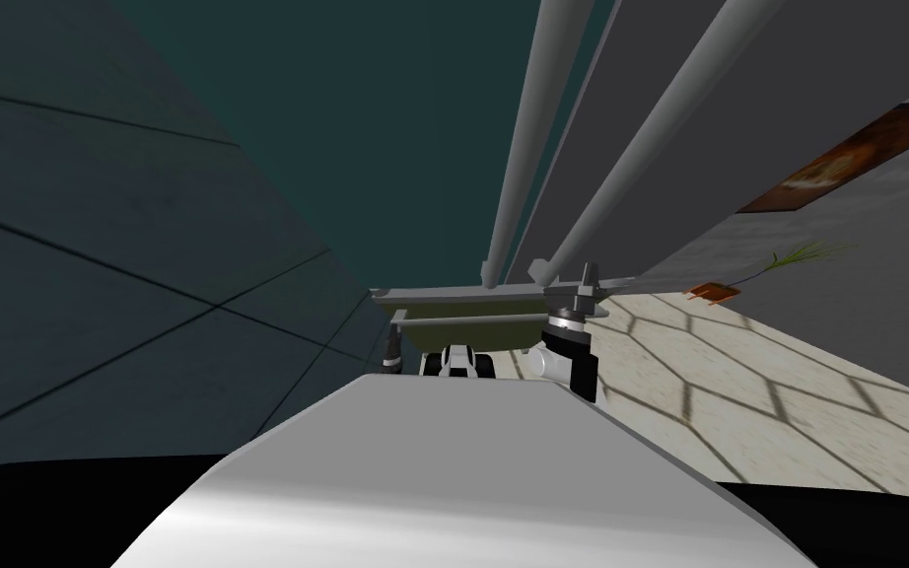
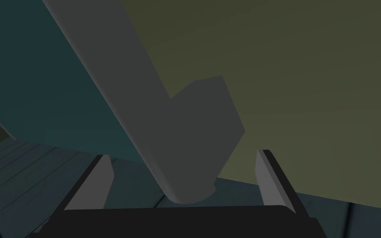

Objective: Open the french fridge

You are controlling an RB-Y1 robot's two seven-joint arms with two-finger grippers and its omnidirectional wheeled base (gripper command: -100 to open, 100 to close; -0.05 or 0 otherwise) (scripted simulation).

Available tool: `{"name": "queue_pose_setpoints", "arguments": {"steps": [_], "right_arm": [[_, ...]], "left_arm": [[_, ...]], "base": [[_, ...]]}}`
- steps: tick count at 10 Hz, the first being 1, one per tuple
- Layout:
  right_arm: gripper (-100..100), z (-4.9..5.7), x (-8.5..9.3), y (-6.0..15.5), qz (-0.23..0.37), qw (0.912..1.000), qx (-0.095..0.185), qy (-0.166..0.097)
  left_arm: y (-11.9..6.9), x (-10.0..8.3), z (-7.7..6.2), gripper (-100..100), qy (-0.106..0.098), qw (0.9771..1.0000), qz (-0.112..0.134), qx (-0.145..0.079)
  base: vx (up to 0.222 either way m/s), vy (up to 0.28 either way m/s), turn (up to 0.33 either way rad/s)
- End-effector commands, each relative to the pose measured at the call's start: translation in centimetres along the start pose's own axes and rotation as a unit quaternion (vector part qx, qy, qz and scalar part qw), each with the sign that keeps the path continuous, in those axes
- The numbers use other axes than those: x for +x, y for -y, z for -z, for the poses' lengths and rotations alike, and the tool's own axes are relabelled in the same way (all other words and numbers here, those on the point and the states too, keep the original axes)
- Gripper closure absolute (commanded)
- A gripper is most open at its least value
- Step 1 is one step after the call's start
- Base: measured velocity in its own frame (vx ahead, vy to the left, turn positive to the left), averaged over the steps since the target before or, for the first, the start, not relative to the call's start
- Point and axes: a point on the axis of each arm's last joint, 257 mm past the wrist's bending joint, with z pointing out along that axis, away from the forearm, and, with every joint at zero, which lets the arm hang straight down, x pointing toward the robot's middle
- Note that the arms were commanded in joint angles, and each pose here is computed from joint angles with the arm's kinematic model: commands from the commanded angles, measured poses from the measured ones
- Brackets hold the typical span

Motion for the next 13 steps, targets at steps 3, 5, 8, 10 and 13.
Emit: {"name": "queue_pose_setpoints", "arguments": {"steps": [3, 5, 8, 10, 13], "right_arm": [[0, 0.0, 0.1, -0.1, -0.001, 1.0, -0.001, -0.001], [0, 0.1, 0.1, -0.1, -0.001, 1.0, -0.001, -0.001], [0, 0.1, 0.1, -0.1, -0.001, 1.0, -0.001, -0.001], [0, 0.1, 0.1, -0.1, -0.001, 1.0, -0.001, -0.001], [0, 0.1, -0.2, -0.2, 0.002, 1.0, -0.002, 0.002]], "left_arm": [[-1.1, -0.6, -3.4, -100, -0.005, 1.0, 0.001, 0.001], [-1.3, -0.8, -4.6, -100, -0.007, 1.0, 0.002, 0.002], [-0.9, -0.5, -2.8, 100, -0.004, 1.0, 0.001, 0.0], [-0.4, -0.2, -1.0, 100, -0.002, 1.0, 0.001, -0.001], [0.2, -0.1, -0.1, 100, 0.003, 1.0, 0.0, 0.003]], "base": [[-0.026, -0.031, 0.018], [-0.028, -0.033, 0.025], [0.016, 0.011, -0.016], [0.046, 0.048, -0.025], [0.017, 0.021, -0.024]]}}
